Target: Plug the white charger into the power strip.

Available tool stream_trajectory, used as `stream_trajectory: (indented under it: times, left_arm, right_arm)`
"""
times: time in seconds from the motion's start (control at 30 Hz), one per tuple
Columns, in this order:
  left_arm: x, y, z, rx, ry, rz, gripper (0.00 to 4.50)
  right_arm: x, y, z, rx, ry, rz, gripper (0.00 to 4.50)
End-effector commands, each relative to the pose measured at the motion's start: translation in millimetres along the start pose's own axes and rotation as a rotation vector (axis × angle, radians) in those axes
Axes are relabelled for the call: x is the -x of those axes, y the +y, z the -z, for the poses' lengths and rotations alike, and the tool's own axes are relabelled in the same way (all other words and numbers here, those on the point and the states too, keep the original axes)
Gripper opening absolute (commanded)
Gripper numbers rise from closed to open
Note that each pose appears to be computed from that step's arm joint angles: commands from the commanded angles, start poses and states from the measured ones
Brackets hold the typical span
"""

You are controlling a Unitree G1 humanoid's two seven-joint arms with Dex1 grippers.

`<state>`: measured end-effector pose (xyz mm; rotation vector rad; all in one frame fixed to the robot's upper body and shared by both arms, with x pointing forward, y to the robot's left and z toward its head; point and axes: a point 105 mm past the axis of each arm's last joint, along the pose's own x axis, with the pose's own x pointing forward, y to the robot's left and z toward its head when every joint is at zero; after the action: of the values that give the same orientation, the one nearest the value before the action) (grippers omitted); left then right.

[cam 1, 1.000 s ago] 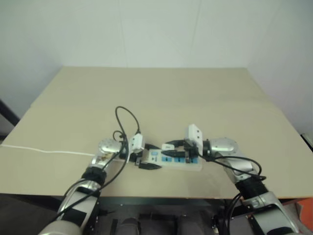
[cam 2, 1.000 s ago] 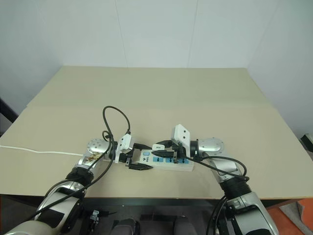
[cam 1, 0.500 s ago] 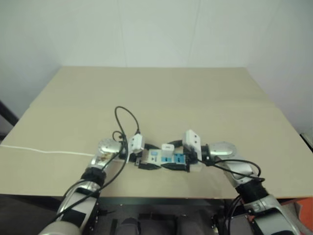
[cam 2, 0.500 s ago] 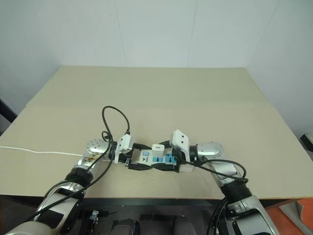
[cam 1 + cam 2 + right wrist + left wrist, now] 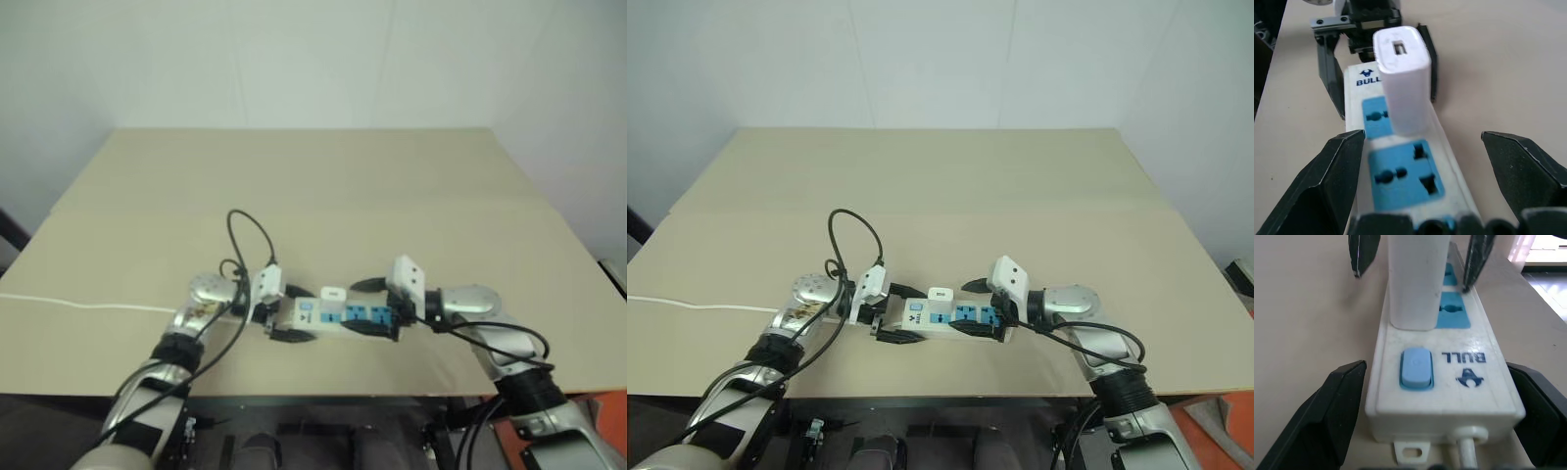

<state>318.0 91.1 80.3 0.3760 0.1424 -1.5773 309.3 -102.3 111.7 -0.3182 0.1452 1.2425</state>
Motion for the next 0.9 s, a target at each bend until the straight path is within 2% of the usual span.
stream_trajectory:
  times: [0.03, 0.27, 0.57, 0.9]
  left_arm:
    - [9.4, -4.7, -20.7, -0.054, -0.058, 0.014, 4.49]
    - [47.4, -16.7, -47.0, -0.080, -0.075, -0.022, 4.49]
    - [95.7, -19.3, -60.8, -0.102, -0.019, -0.160, 4.49]
    - [118.6, -29.9, -64.8, -0.049, 0.022, -0.189, 4.49]
  right_arm:
    - [10.3, -1.3, -27.2, 0.048, -0.070, 0.022, 4.50]
    - [52.1, 3.4, -47.0, 0.105, -0.066, 0.067, 4.50]
    - [108.6, 13.6, -45.3, 0.101, 0.013, 0.168, 4.50]
    - [135.4, 24.5, -40.7, 0.081, 0.055, 0.234, 4.50]
